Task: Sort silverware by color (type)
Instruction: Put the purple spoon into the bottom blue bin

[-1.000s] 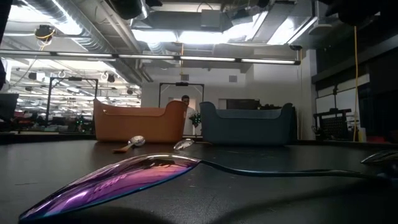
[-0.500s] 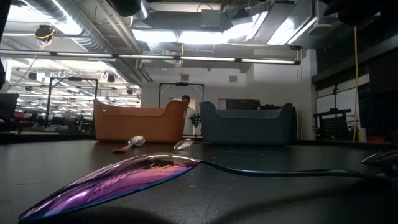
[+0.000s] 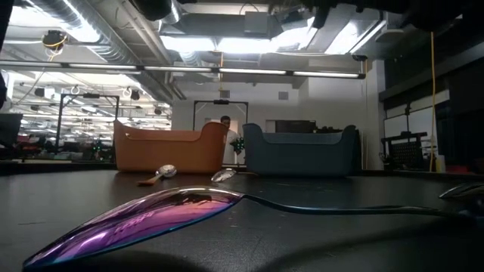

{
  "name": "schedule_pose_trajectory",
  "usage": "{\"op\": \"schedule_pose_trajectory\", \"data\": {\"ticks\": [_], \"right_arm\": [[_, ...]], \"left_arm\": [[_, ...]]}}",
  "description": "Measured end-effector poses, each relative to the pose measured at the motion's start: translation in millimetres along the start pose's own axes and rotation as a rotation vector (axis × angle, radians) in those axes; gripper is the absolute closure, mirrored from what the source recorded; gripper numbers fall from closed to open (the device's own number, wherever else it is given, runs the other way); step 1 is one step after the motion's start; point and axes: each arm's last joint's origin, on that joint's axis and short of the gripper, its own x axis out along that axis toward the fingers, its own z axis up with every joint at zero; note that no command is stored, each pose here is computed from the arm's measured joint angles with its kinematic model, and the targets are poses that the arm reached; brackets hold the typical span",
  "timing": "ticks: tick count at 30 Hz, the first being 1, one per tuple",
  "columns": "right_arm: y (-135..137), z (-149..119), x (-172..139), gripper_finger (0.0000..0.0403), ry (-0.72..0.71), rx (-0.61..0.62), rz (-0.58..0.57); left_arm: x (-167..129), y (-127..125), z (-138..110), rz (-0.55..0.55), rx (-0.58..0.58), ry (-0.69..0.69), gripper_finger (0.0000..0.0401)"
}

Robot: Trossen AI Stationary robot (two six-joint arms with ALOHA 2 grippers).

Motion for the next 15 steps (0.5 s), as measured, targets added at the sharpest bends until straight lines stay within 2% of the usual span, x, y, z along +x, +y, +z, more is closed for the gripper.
{"op": "schedule_pose_trajectory", "data": {"ticks": [3,8,15], "right_arm": [[0,0,-2,0.0262,0.037,-0.043,0.003],[-4,17,-14,0.0262,0.074,-0.057,0.037],[-15,46,-36,0.0262,0.089,0.033,0.255]], "left_arm": [[0,0,0,-0.001,-0.009,0.0,0.0392],[0,-2,1,-0.047,-0.052,-0.016,0.0392],[0,-3,1,-0.094,-0.052,-0.031,0.0392]]}}
